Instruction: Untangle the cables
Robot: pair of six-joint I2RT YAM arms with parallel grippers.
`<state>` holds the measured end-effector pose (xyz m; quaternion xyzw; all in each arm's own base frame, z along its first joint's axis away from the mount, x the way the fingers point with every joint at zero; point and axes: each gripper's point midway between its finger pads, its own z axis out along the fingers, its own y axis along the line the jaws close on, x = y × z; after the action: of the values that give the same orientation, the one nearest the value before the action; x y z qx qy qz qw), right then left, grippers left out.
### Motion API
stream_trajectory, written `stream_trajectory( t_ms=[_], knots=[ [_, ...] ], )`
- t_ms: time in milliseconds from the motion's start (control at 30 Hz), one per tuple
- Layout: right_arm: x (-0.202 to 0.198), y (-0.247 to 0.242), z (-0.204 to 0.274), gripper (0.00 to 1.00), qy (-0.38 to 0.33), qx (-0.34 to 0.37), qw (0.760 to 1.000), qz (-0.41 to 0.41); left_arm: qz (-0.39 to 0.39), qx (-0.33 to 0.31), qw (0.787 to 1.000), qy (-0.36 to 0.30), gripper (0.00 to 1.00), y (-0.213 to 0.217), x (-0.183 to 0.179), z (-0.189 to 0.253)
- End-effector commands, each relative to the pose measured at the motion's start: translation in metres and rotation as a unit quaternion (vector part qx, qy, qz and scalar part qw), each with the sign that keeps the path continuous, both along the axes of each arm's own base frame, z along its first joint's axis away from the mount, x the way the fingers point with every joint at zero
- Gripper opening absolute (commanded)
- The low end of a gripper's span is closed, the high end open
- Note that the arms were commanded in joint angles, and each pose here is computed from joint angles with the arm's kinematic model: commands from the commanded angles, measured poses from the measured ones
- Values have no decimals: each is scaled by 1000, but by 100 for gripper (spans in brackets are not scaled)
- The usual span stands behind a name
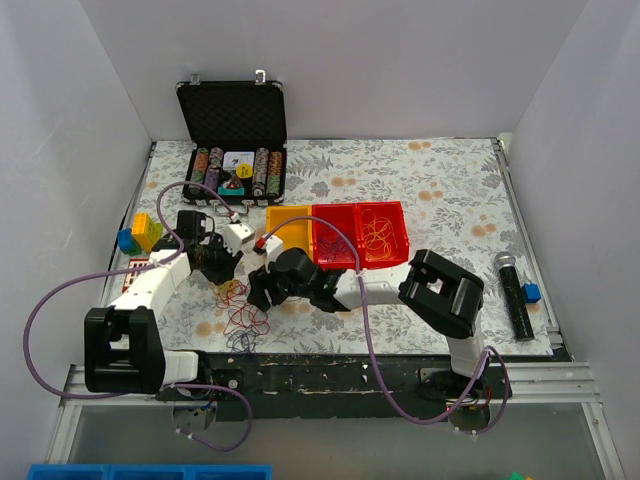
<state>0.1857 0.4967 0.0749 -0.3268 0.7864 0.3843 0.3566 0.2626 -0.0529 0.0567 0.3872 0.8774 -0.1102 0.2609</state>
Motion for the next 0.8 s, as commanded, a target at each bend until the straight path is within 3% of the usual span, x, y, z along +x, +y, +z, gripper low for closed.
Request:
stream_trajectory(
  t_ms=[0, 167, 267, 767],
  knots=[
    [0, 12, 4, 66, -13, 7, 1000, 15, -2, -13, 999, -48, 20, -4, 13, 13],
    [-4, 5, -18, 38, 4, -16, 1000, 10, 12, -27, 998, -56, 4, -7, 22, 18],
    [0, -12, -26, 2, 2, -38, 999, -16, 17, -27, 997, -66, 0, -6, 26, 26],
    [19, -135, -21, 1, -39, -112, 978, -174, 22, -18, 990, -136, 0, -2, 42, 72]
  ],
)
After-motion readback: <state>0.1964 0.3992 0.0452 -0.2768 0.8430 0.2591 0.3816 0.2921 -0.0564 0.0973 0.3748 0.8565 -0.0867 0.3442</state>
